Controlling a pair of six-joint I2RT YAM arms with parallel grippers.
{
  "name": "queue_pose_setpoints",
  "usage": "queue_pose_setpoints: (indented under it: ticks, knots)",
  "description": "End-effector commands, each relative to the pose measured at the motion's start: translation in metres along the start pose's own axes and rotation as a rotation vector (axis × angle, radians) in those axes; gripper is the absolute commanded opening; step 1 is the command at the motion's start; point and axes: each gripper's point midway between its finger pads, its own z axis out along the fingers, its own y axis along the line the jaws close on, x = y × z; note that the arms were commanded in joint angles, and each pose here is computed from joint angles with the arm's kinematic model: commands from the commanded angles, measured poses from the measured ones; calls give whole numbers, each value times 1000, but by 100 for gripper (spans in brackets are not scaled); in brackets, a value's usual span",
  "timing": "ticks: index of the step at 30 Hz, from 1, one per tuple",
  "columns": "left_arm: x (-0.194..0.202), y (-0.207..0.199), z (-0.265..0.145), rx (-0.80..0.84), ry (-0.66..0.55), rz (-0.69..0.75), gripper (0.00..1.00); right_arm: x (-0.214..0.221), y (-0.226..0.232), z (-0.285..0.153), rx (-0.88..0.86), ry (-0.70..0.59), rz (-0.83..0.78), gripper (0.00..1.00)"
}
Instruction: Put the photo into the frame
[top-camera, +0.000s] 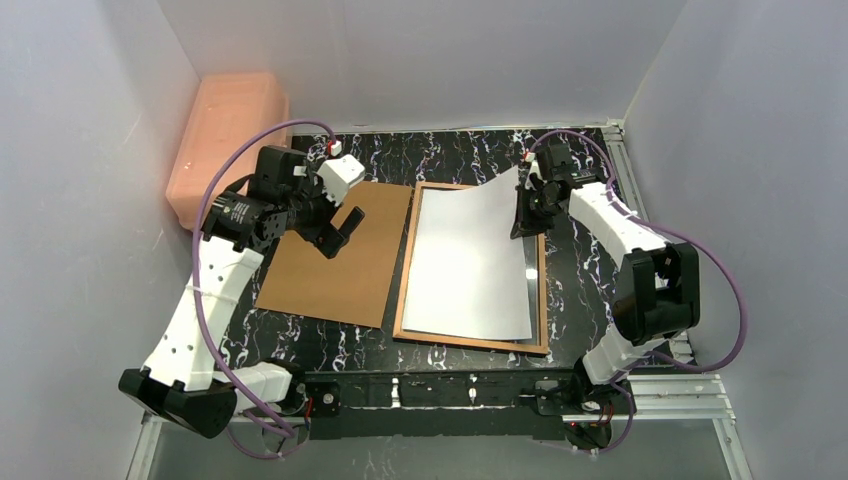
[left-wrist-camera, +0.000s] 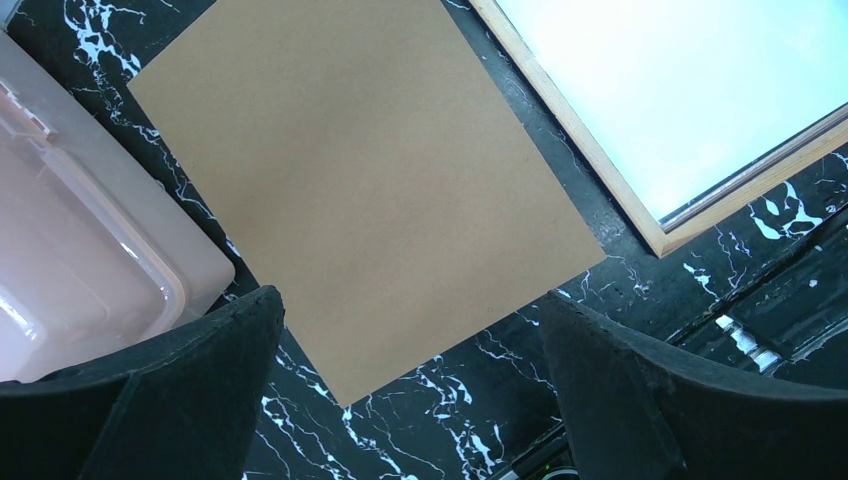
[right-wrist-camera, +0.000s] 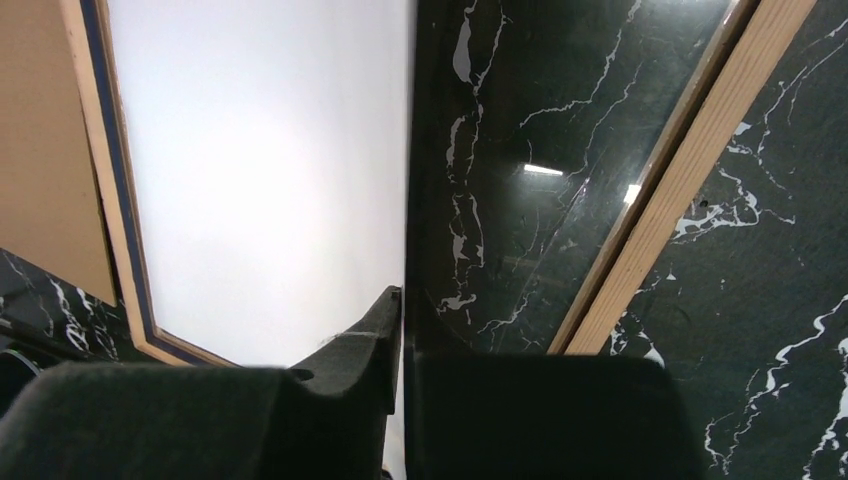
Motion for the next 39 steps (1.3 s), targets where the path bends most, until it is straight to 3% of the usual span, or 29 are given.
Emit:
queue_pose_setpoints:
  ticks: [1, 3, 4, 6, 7, 8, 14, 22, 30, 34, 39]
  knots:
    - [7, -4, -10, 0, 5, -9, 98, -7, 3, 2, -26, -11, -13, 19]
    - [7, -3, -10, -3, 7, -9, 99, -8, 4, 2, -32, -10, -18, 26]
    - [7, -3, -10, -3, 9, -9, 98, -9, 4, 2, -31, -8, -17, 36]
    - [7, -3, -10, -5, 9, -11, 99, -9, 2, 2, -13, -1, -18, 64]
    - [7, -2, -10, -6, 10, -14, 98, -9, -1, 2, 2, 3, -19, 93]
    - [7, -3, -10, -4, 12, -15, 98, -10, -4, 2, 21, 4, -19, 98]
    - [8, -3, -10, -1, 22, -15, 99, -14, -23, -10, 154, 11, -11, 99]
    - [10, -6, -8, 16, 34, -23, 99, -31, -44, -43, 322, -89, -4, 99]
    - [18, -10, -3, 42, 76, -50, 98, -37, -20, -57, 242, -165, -12, 99]
    - [24, -6, 7, 72, 106, -112, 98, -35, 14, -61, 202, -236, -42, 99]
    - [49, 22, 26, 55, 205, -174, 98, -37, 112, -47, 42, -314, -110, 99]
